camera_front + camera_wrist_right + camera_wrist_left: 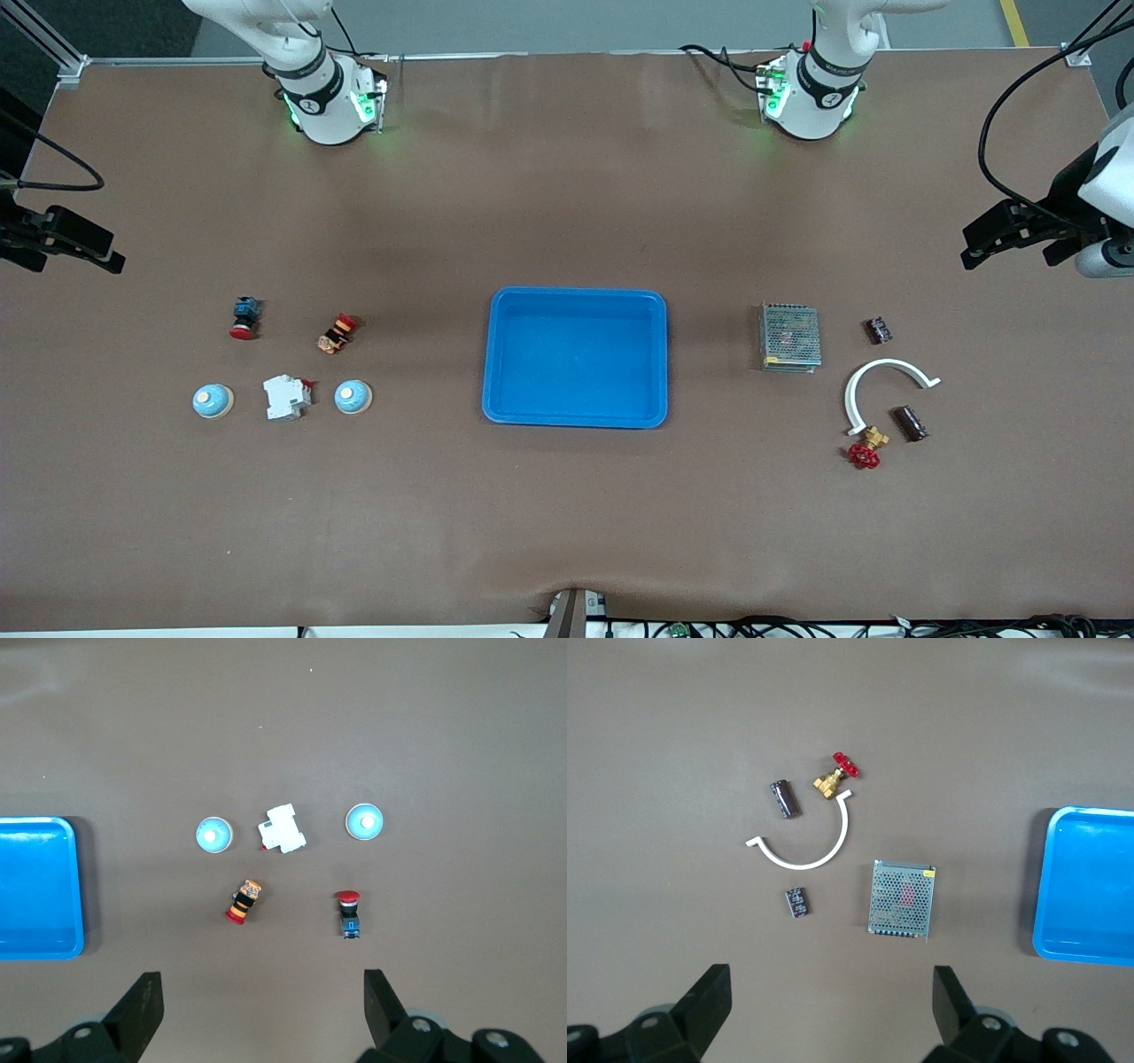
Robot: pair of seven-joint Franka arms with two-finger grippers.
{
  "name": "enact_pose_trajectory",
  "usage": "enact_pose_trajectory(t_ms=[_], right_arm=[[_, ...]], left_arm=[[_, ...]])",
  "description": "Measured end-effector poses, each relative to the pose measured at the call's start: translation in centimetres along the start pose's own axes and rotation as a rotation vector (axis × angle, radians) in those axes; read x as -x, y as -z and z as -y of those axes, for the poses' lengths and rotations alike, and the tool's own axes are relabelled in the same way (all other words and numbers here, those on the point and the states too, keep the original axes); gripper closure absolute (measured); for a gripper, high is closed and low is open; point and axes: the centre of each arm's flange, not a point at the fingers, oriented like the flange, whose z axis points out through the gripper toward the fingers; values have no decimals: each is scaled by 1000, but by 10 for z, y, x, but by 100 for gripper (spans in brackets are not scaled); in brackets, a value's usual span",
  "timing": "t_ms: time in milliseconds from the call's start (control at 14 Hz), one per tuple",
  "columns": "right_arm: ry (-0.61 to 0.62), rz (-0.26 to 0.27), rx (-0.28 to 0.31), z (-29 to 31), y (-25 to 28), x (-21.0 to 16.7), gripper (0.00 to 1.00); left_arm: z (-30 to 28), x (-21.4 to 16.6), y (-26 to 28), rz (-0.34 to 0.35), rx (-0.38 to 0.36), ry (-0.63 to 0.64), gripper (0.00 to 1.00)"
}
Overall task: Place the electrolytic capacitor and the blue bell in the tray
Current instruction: 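Reach the right gripper to the bell while the left gripper nears the capacitor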
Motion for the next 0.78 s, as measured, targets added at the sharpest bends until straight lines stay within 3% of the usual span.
enact_pose_trajectory(t_ms=[499,784], right_arm=[[-1,0,0,0,0,0,0],[-1,-3,0,-1,0,0,0]], left_arm=[[1,-2,-4,6,-1,3,0],[17,-20,-43,58,-7,44,0]])
